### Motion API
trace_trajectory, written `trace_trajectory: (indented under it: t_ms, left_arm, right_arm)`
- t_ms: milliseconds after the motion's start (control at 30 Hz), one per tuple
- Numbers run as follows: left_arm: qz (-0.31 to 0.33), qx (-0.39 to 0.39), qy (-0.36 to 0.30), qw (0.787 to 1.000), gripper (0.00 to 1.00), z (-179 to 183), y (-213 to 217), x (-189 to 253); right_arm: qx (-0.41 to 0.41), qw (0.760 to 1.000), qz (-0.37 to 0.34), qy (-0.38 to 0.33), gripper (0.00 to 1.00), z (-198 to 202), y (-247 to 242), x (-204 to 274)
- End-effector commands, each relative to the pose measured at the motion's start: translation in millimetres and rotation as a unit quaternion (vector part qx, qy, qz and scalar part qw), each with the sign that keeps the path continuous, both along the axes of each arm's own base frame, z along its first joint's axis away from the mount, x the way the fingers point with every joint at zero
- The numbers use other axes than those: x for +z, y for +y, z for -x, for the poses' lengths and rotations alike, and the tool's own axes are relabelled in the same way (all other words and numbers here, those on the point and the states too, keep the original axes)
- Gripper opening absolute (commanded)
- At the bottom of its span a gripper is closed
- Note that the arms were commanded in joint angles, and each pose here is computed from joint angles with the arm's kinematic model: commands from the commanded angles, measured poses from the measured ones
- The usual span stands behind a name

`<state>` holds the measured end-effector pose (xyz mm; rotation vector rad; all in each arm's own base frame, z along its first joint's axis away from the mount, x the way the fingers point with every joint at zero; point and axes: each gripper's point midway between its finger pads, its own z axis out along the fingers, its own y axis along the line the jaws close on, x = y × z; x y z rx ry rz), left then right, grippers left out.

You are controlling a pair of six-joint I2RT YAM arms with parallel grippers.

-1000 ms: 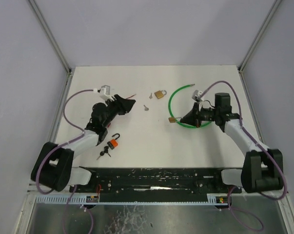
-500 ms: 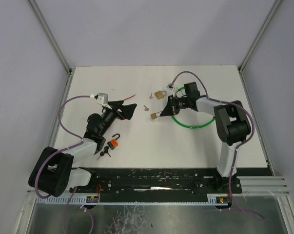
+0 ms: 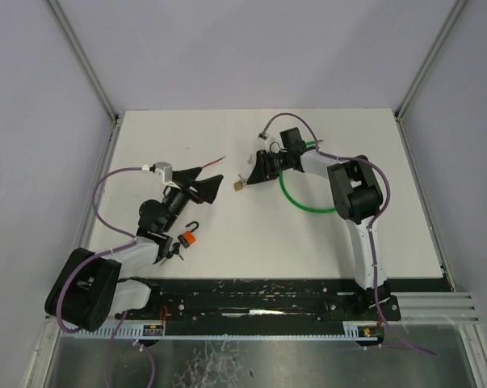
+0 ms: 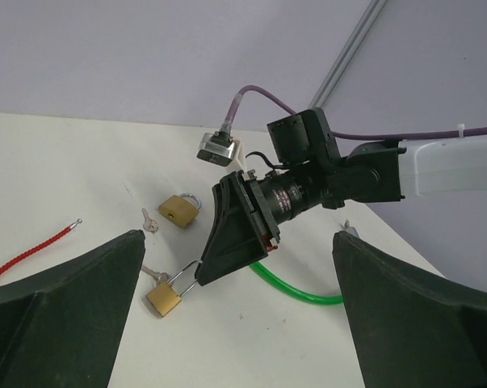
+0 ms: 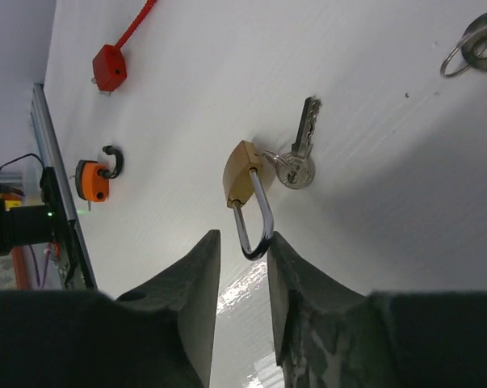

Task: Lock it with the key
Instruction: Place the lock at the center of the board.

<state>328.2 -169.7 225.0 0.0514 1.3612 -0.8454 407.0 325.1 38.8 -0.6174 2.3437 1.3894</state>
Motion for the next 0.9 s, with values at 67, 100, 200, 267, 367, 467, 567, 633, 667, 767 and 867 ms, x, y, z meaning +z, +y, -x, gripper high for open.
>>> trace_trajectory:
  t_ms: [67, 100, 200, 267, 367, 467, 567, 633, 667, 767, 867]
  left_arm:
    - [0.011, -0.007, -0.056, 0.998, 0.97, 13, 2, 21]
    - [0.011, -0.009, -0.06, 0.998, 0.97, 15, 2, 21]
    - [0.009, -0.014, -0.07, 0.997, 0.96, 20, 1, 23]
    - [0.007, -0.017, -0.073, 0.997, 0.96, 21, -1, 24]
    - [0.009, -0.016, -0.068, 0.998, 0.96, 20, -2, 23]
    - [0.014, -0.004, -0.062, 0.998, 0.96, 18, 2, 23]
    - [0.015, -0.001, -0.058, 0.998, 0.95, 15, 1, 24]
    - [0.013, -0.003, -0.049, 0.999, 0.92, 11, -5, 27]
    - [0.007, -0.005, -0.041, 0.999, 0.89, 8, -10, 31]
    - [-0.062, 0.018, 0.001, 0.998, 0.87, 4, -31, 34]
    - [-0.119, 0.044, 0.001, 0.992, 0.88, 12, -46, 39]
  right_arm:
    - [0.004, 0.994, 0.09, -0.054, 0.54, -9, -18, 5]
    - [0.003, 0.993, 0.101, -0.066, 0.56, -11, -24, 8]
    - [0.001, 0.986, 0.132, -0.103, 0.61, -16, -42, 22]
    - [0.009, 0.979, 0.155, -0.131, 0.62, -17, -52, 31]
    - [0.029, 0.971, 0.175, -0.163, 0.65, -11, -67, 51]
    - [0.071, 0.956, 0.192, -0.209, 0.66, 10, -83, 71]
    - [0.093, 0.942, 0.214, -0.239, 0.67, 34, -101, 81]
    - [0.101, 0.933, 0.234, -0.253, 0.68, 48, -114, 87]
    - [0.103, 0.928, 0.248, -0.257, 0.68, 54, -122, 87]
    - [0.099, 0.911, 0.281, -0.284, 0.68, 69, -146, 95]
    - [0.075, 0.902, 0.288, -0.312, 0.7, 75, -165, 102]
